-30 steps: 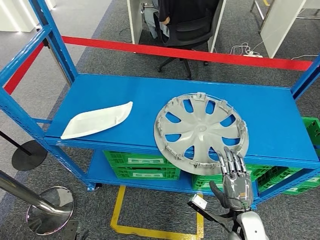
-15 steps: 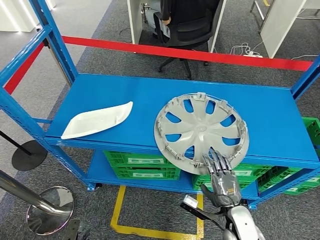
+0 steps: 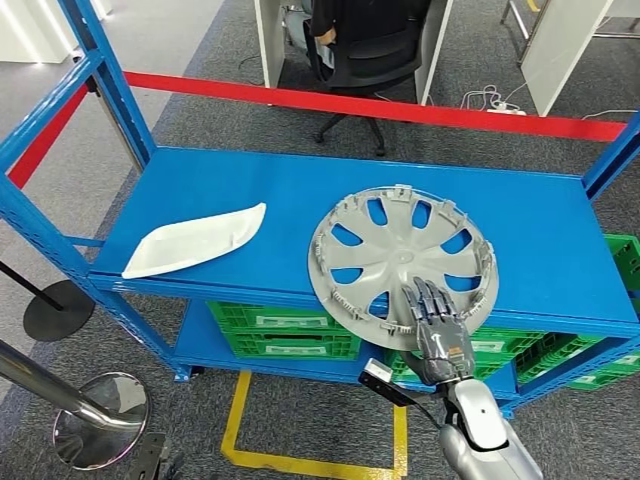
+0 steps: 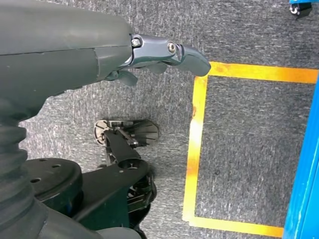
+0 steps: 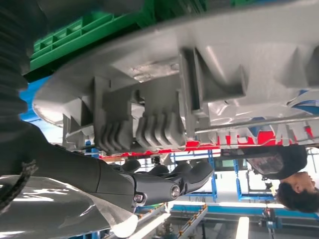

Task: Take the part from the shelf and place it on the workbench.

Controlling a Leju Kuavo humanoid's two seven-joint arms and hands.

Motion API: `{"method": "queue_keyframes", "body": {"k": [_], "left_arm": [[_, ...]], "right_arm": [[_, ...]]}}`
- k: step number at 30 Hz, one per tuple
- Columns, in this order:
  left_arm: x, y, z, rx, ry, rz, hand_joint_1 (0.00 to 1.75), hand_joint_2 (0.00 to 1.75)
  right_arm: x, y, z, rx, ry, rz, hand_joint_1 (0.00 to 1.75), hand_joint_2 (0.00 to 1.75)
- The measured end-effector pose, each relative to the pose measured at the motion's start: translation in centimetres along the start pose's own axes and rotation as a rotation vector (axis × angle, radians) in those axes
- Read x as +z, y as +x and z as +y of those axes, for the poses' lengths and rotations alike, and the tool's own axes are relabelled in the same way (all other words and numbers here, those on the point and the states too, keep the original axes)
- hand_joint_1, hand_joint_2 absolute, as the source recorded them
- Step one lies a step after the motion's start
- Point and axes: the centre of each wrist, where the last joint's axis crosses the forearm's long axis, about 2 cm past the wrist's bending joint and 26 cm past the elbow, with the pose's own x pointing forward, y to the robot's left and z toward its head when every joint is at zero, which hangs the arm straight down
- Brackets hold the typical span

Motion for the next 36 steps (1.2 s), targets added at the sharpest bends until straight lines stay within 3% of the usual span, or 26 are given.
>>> {"method": "queue_keyframes", "body": {"k": [5, 9, 29, 32, 36], "left_arm": [[0.0, 0.0, 0.0, -0.001, 0.000, 0.001, 0.00, 1.75], [0.0, 0.0, 0.0, -0.002, 0.000, 0.004, 0.00, 1.75], [0.1, -0.3, 0.0, 0.001, 0.001, 0.000, 0.00, 1.75], [0.2, -0.5, 0.0, 0.024, -0.004, -0.022, 0.00, 1.75], [0.4, -0.8, 0.1, 0.072, -0.012, -0.055, 0.00, 1.75]], "right_arm": [[-0.1, -0.2, 0.1, 0.006, 0.007, 0.009, 1.33, 1.75], [-0.1, -0.3, 0.2, 0.010, 0.011, 0.011, 1.75, 1.75], [2.1, 1.9, -0.9, 0.092, -0.109, -0.056, 1.75, 1.75], [2.4, 3.0, -2.1, 0.089, -0.171, -0.114, 1.75, 1.75], [2.0, 5.4, -5.6, 0.093, -0.328, -0.184, 1.75, 1.75]]}}
